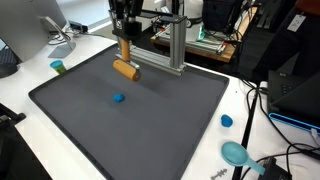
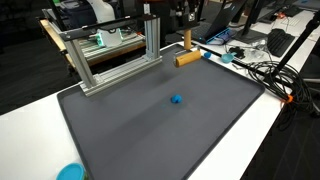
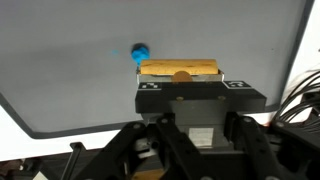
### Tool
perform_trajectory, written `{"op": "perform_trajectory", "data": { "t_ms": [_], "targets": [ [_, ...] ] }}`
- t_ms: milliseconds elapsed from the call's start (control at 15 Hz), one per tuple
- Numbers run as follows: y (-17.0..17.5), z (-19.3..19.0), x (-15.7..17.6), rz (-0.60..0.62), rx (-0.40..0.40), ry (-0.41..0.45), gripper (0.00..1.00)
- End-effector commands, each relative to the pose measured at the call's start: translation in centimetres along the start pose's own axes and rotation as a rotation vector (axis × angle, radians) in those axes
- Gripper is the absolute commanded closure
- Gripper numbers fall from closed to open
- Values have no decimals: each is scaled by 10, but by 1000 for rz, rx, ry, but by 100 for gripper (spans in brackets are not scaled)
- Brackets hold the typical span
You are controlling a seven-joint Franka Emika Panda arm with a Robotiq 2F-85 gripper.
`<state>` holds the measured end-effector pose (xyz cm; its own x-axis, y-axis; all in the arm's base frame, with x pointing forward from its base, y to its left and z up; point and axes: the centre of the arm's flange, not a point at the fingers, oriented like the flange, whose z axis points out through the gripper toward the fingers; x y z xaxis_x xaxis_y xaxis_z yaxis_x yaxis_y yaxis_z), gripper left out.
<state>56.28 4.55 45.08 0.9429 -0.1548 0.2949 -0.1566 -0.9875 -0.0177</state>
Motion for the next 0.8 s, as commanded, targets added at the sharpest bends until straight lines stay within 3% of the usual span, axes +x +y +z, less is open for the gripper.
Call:
{"op": "perform_trajectory", "data": {
  "t_ms": [0,267,333,467,533,733],
  "targets": [
    [25,34,32,-28,-72,4,78],
    [53,78,59,-2,-36,-141,78],
    [50,72,26,-15,-64,-90,53],
    [55,88,35,-6,-52,-132,53],
    [55,91,38,-5,-51,-135,78],
    [52,104,35,-48,-11,-121,78]
  ]
}}
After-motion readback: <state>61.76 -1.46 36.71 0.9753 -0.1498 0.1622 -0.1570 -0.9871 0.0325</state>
